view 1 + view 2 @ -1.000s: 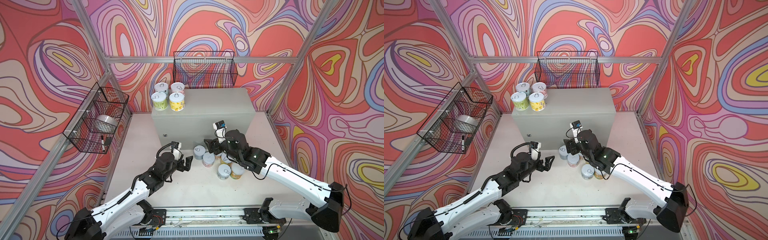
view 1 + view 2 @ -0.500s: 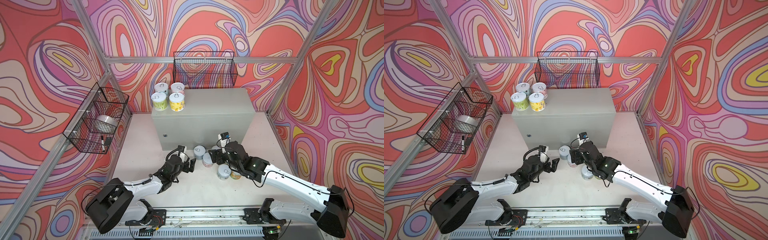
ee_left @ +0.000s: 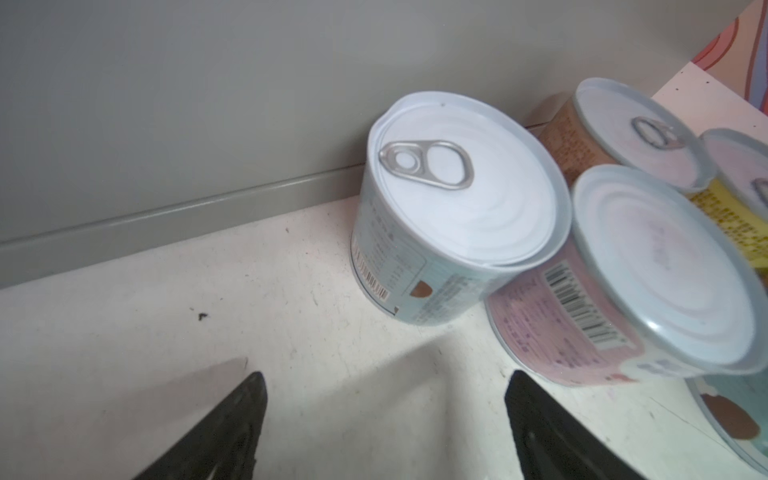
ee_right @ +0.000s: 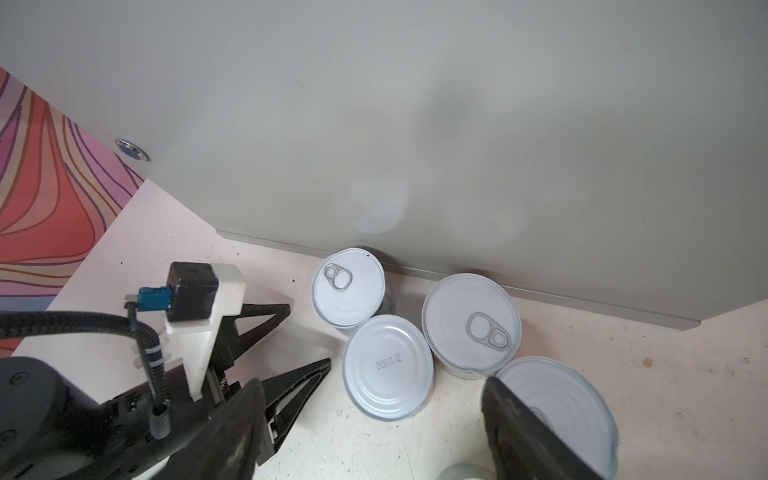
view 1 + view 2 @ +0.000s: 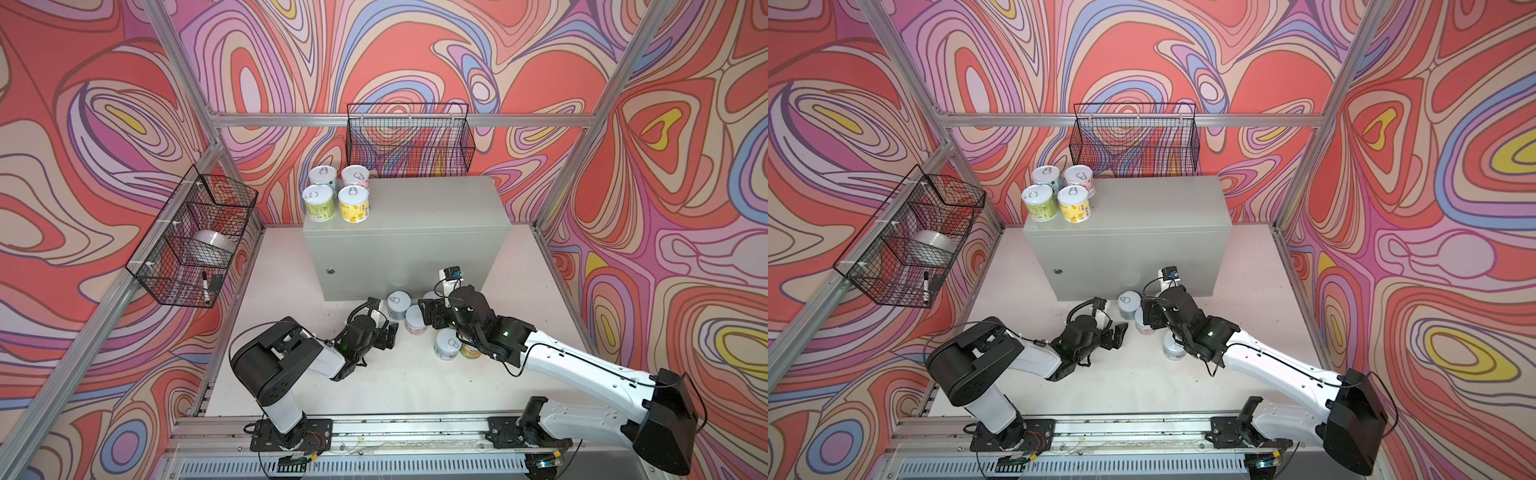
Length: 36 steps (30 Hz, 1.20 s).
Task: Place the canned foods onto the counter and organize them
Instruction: 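Lower both grippers down to the can cluster on the table, then close the left gripper around a light-blue can in the cluster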
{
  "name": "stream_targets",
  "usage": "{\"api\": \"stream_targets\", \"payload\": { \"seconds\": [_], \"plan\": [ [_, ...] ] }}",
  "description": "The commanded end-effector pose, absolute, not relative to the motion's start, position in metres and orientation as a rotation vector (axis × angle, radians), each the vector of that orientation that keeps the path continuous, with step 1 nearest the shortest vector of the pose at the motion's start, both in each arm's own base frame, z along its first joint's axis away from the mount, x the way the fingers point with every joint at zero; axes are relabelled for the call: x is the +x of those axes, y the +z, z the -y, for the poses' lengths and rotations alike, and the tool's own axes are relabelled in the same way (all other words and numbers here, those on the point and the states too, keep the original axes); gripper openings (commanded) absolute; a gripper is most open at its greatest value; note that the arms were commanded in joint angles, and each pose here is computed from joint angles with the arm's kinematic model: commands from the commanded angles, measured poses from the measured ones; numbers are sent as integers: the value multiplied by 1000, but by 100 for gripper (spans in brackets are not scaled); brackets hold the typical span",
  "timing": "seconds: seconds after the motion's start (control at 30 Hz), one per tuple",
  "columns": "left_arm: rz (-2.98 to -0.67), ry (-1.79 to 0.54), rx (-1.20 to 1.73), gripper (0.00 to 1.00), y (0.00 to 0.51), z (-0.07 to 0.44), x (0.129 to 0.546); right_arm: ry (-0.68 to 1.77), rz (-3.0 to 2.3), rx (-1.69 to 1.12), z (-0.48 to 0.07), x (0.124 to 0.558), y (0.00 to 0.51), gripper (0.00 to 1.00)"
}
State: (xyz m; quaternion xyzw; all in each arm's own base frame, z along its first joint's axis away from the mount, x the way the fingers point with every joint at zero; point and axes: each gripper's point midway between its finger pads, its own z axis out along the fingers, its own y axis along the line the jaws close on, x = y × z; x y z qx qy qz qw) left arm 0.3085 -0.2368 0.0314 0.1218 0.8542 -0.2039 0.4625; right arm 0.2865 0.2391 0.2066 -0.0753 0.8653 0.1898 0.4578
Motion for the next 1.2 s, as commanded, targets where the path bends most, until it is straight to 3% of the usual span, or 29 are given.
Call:
{"api": "stream_targets", "payload": {
  "seconds": [0.0,0.63,1.17],
  "plan": [
    [-2014,-555,250,90,52,248,322,460,-2121,-163,-238,288,205,84],
    [-2026,-484,268,91,35,259,334,420,-2104,-164,-229,286,207,84],
    [-2022,-375,232,99,20,279,358,405,-2100,-166,-226,287,204,84]
  ]
}}
